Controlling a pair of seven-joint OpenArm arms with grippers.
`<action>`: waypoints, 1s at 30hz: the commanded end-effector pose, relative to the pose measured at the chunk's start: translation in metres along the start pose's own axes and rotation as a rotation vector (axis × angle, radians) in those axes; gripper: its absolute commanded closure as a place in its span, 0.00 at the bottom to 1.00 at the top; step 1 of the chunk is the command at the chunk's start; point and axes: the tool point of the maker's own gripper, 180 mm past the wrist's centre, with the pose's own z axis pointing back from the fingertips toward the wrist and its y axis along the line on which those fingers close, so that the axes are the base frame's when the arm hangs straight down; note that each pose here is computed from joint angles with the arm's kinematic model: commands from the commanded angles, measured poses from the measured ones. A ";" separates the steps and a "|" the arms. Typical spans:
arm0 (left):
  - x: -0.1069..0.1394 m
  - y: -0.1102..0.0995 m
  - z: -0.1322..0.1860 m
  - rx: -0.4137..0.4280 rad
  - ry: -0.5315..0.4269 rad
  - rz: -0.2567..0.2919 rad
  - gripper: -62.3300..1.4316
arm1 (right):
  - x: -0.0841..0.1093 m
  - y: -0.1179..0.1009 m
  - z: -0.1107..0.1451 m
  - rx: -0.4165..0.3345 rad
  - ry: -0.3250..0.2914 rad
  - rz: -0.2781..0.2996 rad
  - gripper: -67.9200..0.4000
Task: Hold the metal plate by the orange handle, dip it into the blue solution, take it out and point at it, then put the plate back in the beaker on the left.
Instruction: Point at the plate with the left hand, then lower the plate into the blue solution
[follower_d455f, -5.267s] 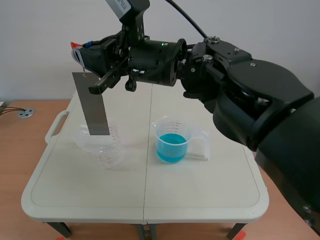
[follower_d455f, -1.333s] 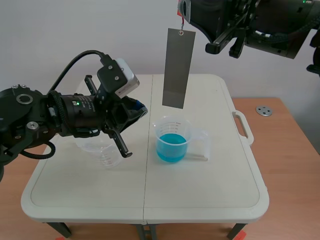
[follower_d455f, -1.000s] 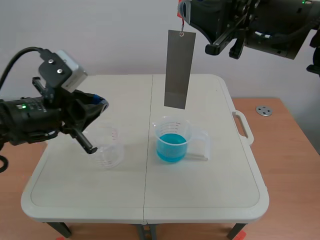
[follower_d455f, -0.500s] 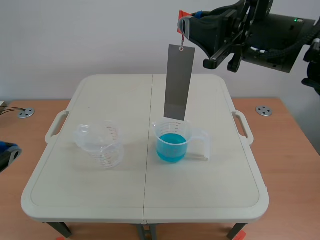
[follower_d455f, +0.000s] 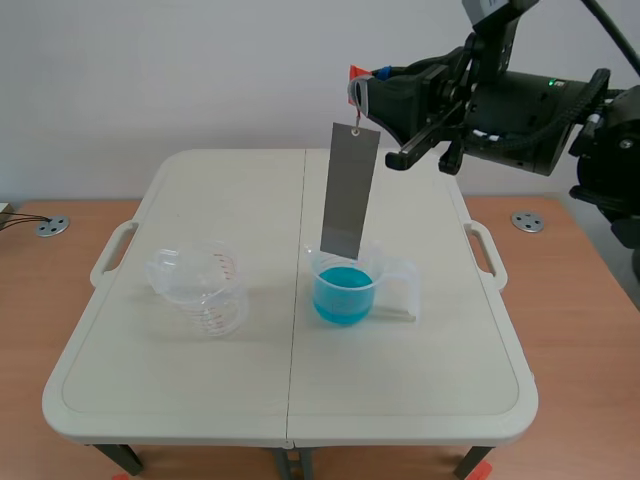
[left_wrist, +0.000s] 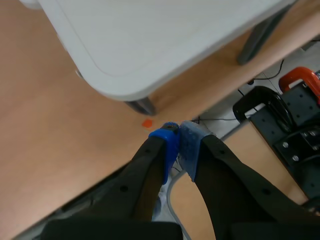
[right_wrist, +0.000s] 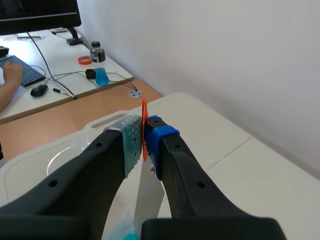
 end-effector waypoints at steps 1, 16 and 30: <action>0.001 -0.004 0.001 -0.006 -0.014 0.021 0.91 | 0.009 -0.002 -0.003 0.006 -0.036 0.000 0.97; -0.013 -0.005 0.004 0.010 0.010 0.057 0.91 | -0.046 -0.006 -0.008 -0.037 0.058 -0.103 0.97; -0.013 -0.005 0.004 0.011 0.009 0.056 0.91 | -0.082 0.000 -0.010 -0.036 0.132 -0.122 0.97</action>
